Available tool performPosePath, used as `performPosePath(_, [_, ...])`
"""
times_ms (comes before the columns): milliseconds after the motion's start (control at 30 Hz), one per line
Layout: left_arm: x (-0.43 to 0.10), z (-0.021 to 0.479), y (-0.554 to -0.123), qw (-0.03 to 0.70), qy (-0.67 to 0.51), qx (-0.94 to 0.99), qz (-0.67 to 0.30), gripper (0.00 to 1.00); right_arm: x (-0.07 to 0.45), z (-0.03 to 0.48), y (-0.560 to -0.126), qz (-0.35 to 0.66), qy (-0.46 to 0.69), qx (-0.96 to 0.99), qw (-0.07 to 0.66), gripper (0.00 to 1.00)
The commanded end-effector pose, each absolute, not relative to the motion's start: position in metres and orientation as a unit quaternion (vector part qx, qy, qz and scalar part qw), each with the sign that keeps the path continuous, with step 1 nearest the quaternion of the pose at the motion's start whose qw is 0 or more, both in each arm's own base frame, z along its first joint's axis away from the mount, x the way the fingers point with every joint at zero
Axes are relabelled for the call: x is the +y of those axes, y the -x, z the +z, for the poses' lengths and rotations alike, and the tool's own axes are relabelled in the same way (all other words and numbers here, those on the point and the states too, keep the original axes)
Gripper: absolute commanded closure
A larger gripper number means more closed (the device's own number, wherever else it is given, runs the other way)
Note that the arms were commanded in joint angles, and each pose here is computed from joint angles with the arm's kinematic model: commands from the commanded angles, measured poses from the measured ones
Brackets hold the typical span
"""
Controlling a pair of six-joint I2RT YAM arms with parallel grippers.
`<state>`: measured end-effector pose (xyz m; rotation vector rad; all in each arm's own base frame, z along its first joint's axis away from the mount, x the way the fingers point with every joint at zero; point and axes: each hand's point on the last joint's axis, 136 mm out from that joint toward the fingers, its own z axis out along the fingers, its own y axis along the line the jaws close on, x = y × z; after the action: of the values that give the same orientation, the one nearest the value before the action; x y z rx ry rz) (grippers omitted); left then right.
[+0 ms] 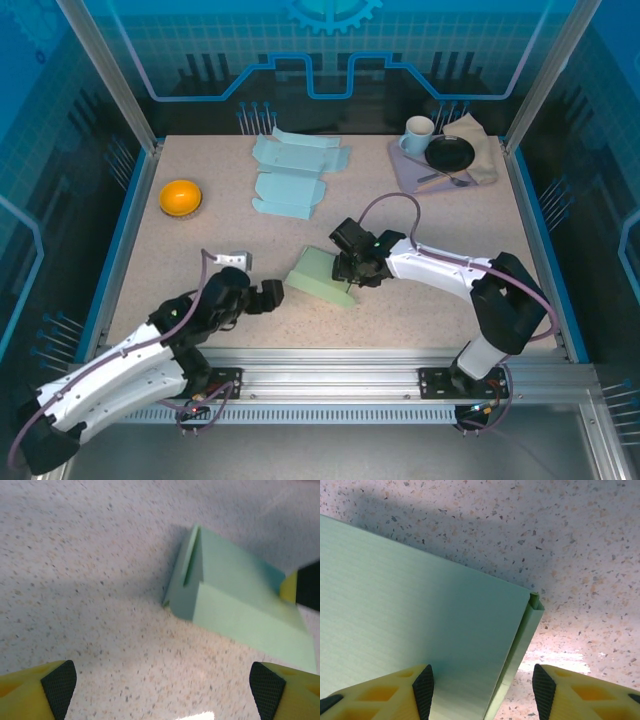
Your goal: Fold the paper box
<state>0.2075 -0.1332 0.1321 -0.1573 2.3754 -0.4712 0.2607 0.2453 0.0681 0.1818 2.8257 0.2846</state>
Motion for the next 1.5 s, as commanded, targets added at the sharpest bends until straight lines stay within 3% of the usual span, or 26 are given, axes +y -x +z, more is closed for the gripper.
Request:
performPosePath(0, [-0.141,0.127,-0.228,0.313,0.085,0.927,-0.190,0.07,0.242,0.061,-0.265,0.051,-0.007,0.986,0.158,0.43])
performPosePath(133, [-0.166,0.115,-0.257,0.288,0.078,0.929,-0.216,0.11,0.240,0.046,-0.270,0.024,0.038,0.985,0.164,0.43])
performPosePath(233, [-0.186,0.105,-0.266,0.257,0.074,0.934,-0.236,0.21,0.236,0.040,-0.270,0.014,0.048,0.985,0.165,0.43])
performPosePath(467, [-0.196,0.090,-0.269,0.234,0.105,0.933,-0.253,0.24,0.237,0.043,-0.268,0.031,0.052,0.983,0.173,0.43])
performPosePath(533, [-0.197,0.089,-0.273,0.229,0.113,0.934,-0.250,0.23,0.240,0.043,-0.269,0.034,0.062,0.982,0.174,0.43])
performPosePath(667, [-0.198,0.082,-0.280,0.210,0.152,0.936,-0.236,0.02,0.241,0.040,-0.271,0.039,0.068,0.982,0.171,0.43])
performPosePath(700, [-0.197,0.078,-0.281,0.206,0.165,0.937,-0.230,0.01,0.241,0.039,-0.272,0.042,0.068,0.982,0.169,0.43])
performPosePath(900, [-0.194,0.068,-0.291,0.171,0.267,0.926,-0.204,0.01,0.242,0.035,-0.271,0.051,0.070,0.982,0.166,0.43])
performPosePath(1467, [-0.203,0.038,-0.282,0.131,0.323,0.924,-0.157,0.06,0.237,0.036,-0.272,0.061,0.071,0.982,0.162,0.44])
